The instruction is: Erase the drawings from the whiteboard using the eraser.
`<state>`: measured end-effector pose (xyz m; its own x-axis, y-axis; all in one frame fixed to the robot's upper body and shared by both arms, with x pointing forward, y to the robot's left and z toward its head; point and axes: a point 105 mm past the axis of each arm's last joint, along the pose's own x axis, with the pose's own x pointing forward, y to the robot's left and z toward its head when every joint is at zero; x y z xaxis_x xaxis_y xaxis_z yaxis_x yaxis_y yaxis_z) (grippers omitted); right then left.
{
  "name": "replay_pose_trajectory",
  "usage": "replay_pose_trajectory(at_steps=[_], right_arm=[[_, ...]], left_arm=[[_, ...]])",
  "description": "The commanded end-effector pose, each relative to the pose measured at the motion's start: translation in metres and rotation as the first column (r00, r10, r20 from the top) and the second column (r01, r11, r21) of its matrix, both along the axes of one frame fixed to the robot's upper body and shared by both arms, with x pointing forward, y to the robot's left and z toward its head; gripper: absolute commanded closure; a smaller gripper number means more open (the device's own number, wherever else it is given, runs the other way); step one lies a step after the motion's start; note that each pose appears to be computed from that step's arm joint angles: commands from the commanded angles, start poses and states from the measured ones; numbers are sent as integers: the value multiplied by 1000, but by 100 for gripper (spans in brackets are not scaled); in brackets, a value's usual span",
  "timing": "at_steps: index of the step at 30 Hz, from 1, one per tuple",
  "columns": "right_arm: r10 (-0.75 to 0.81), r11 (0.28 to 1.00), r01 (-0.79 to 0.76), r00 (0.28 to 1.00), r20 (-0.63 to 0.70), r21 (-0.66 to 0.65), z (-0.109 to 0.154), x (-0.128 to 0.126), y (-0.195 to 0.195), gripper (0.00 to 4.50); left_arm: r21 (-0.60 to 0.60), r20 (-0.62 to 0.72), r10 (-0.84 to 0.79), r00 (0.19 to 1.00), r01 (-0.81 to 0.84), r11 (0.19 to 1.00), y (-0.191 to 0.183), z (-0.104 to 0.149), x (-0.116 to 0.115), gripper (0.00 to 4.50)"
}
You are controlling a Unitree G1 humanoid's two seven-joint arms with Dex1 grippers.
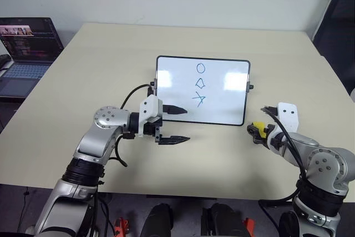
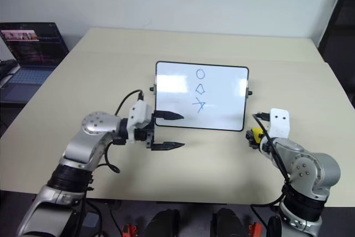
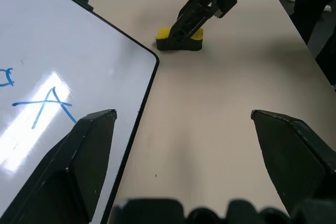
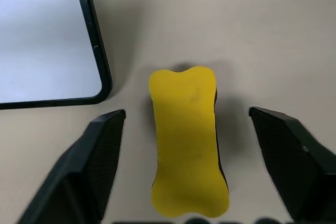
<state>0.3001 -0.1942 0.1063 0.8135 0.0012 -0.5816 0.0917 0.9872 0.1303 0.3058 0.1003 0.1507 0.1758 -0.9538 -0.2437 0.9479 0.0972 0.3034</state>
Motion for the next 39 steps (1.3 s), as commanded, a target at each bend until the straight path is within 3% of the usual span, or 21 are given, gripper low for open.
replay_pose_trajectory(at_steps=[1,6,8,19,24,30,36,39], right_arm=[[-5,1000,5,1000,25,3,7,1,-1,166],[-20,1000,20,1000,21,3,5,0,-4,334],[-21,1000,21,999,25,4,6,0,-4,363],[-33,999,33,999,37,-2,10,2,-6,364],[19,996,-8,992,122,-88,39,12,-8,364],[182,961,-99,930,318,-258,83,26,6,364],[315,913,-141,841,440,-384,110,35,21,364],[378,889,-154,778,502,-431,126,46,39,364]], left_arm=[[-9,56,9,998,-8,1000,2,13,2,0],[-14,61,7,998,-6,1000,1,14,2,0],[-15,62,7,998,-6,1000,1,15,3,0],[-20,62,4,998,-3,1000,-1,16,3,0],[-56,77,59,995,-55,997,-1,22,9,0],[-161,132,296,946,-274,948,-3,34,30,0],[-243,115,531,840,-494,835,-1,37,48,0],[-261,116,607,786,-566,782,-5,27,46,0]])
